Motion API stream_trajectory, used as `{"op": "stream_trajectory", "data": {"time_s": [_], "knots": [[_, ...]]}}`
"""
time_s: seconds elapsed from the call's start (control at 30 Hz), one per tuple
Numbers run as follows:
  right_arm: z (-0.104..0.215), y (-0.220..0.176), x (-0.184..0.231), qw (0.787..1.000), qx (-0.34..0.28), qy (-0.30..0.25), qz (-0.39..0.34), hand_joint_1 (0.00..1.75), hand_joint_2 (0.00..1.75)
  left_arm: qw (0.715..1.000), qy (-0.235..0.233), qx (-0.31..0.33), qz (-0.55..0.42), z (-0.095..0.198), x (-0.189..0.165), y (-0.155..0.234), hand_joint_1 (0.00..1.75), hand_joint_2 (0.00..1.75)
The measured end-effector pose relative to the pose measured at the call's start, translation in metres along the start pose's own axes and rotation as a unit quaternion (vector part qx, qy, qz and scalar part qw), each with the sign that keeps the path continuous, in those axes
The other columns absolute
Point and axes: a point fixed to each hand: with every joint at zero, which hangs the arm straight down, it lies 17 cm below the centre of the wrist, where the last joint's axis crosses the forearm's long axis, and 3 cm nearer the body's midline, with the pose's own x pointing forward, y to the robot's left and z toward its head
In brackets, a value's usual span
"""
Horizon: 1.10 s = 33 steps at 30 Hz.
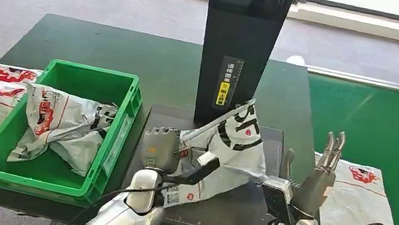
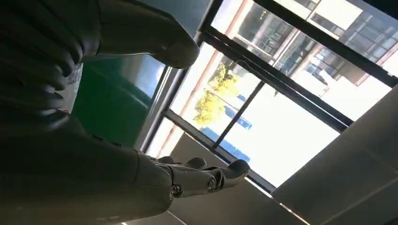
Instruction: Moved the parcel from conveyor to table for the left to box.
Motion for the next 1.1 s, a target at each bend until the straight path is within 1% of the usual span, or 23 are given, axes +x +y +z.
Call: {"op": "stream_trajectory", "data": {"time_s": [0.07, 0.1, 0.27, 0.47, 0.7, 0.8, 0.83, 1.0, 1.1], "knots": [[0.000, 0.000, 0.000, 1.000, -0.001, 0.000, 0.000, 0.00, 1.75, 0.999, -0.003, 0.040, 0.008, -0.008, -0.005, 0.027, 1.75, 1.75], [0.001, -0.001, -0.001, 1.000, -0.001, 0.001, 0.000, 0.00, 1.75, 0.998, 0.004, 0.057, 0.011, -0.012, -0.011, 0.040, 1.75, 1.75], [0.001, -0.001, -0.001, 1.000, -0.001, 0.002, 0.000, 0.00, 1.75, 0.995, 0.027, 0.095, 0.017, -0.018, -0.030, 0.068, 1.75, 1.75], [0.001, 0.000, 0.000, 1.000, -0.001, 0.002, -0.001, 0.00, 1.75, 0.993, 0.038, 0.112, 0.019, -0.019, -0.039, 0.081, 1.75, 1.75], [0.001, 0.000, 0.000, 1.000, -0.002, 0.003, -0.002, 0.00, 1.75, 0.992, 0.036, 0.118, 0.020, -0.019, -0.039, 0.085, 1.75, 1.75], [0.001, -0.004, -0.002, 1.000, -0.011, 0.008, -0.002, 0.00, 1.75, 0.984, 0.016, 0.175, 0.034, -0.020, -0.050, 0.128, 1.75, 1.75], [0.001, -0.005, -0.004, 1.000, -0.014, 0.011, -0.001, 0.00, 1.75, 0.981, 0.018, 0.192, 0.038, -0.018, -0.059, 0.141, 1.75, 1.75], [0.003, -0.007, -0.006, 1.000, -0.019, 0.016, -0.002, 0.00, 1.75, 0.962, 0.052, 0.265, 0.046, -0.002, -0.107, 0.196, 1.75, 1.75], [0.004, -0.008, -0.006, 1.000, -0.019, 0.016, 0.000, 0.00, 1.75, 0.953, 0.076, 0.291, 0.038, 0.009, -0.130, 0.217, 1.75, 1.75]]}}
